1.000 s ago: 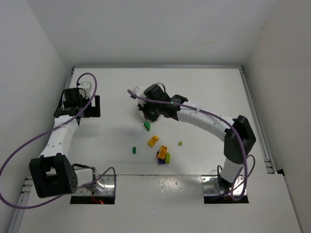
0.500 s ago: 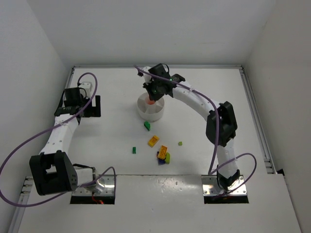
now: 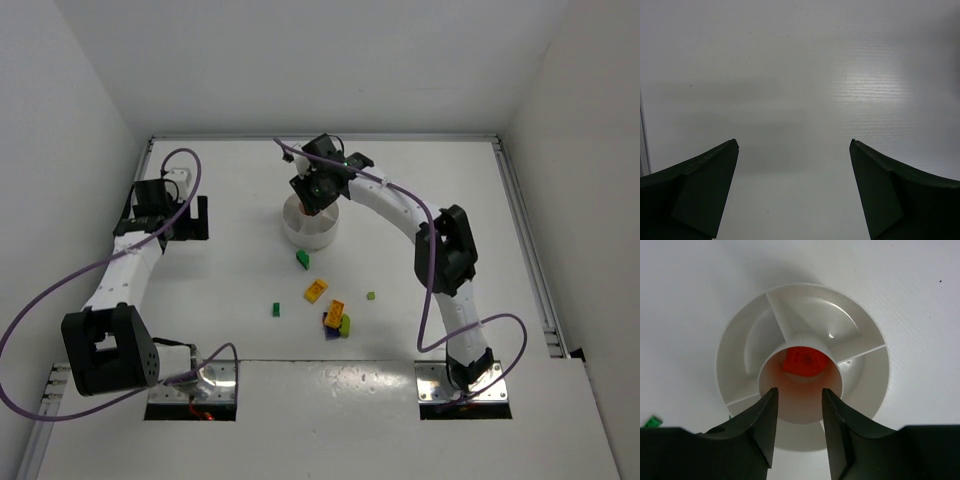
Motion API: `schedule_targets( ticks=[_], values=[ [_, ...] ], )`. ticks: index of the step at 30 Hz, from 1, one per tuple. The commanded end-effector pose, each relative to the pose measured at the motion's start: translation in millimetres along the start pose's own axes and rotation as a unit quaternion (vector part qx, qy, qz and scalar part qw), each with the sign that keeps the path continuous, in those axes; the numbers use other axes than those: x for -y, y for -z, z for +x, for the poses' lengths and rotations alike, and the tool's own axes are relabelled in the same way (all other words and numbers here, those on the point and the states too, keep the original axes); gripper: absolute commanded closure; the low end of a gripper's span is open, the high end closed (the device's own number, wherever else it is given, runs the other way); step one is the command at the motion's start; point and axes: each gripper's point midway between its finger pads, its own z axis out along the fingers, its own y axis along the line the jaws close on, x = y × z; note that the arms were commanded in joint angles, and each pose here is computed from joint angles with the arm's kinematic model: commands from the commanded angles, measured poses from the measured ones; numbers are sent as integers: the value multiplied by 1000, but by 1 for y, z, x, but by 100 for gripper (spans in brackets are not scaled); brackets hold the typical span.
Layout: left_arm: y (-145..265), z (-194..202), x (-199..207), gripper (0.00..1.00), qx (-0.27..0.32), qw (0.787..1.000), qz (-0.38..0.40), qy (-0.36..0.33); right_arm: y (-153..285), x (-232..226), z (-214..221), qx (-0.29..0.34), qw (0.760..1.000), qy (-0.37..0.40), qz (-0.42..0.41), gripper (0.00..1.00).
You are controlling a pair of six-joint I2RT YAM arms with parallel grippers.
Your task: Sort the legos into containers by color
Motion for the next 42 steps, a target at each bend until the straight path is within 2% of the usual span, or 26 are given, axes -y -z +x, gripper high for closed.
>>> schedule_targets(
  ticks=[1,4,7,9,12,15,17,19,23,27,30,33,38,42],
  values=[
    [1,-23,-2,0,32,999,3,11,15,3,-23,33,999,-7,2,59],
    [1,-25,-2,0,36,999,2,10,24,3,-30,43,999,-6,3,57],
    [1,-25,-2,0,36,999,2,10,58,-4,-43,76,997,4,-25,65],
    [3,-27,0,0,44,999,7,9,74,-20,-32,81,994,21,-64,70],
    [7,-29,0,0,54,999,6,8,106,-50,1,69,986,84,-124,74],
    [5,-25,6,0,50,998,22,8,118,-87,66,12,966,123,-229,74],
    [6,-22,8,0,50,998,27,8,113,-109,120,-50,947,152,-279,74],
    [8,-27,10,0,59,998,32,6,103,-119,166,-99,936,159,-297,73],
    [16,-27,19,0,70,996,55,-6,90,-139,208,-132,924,200,-298,70],
    [24,-21,36,0,75,993,78,-47,80,-147,224,-146,918,224,-292,70],
    [26,-23,38,0,80,993,67,-59,73,-154,239,-169,913,235,-289,76],
    [26,-23,43,0,79,992,68,-66,64,-161,254,-191,906,248,-285,77],
    [26,-26,39,0,83,993,58,-66,47,-172,261,-197,906,262,-269,77],
    [23,-24,38,0,77,993,53,-65,30,-181,249,-193,911,262,-254,70]
  ],
)
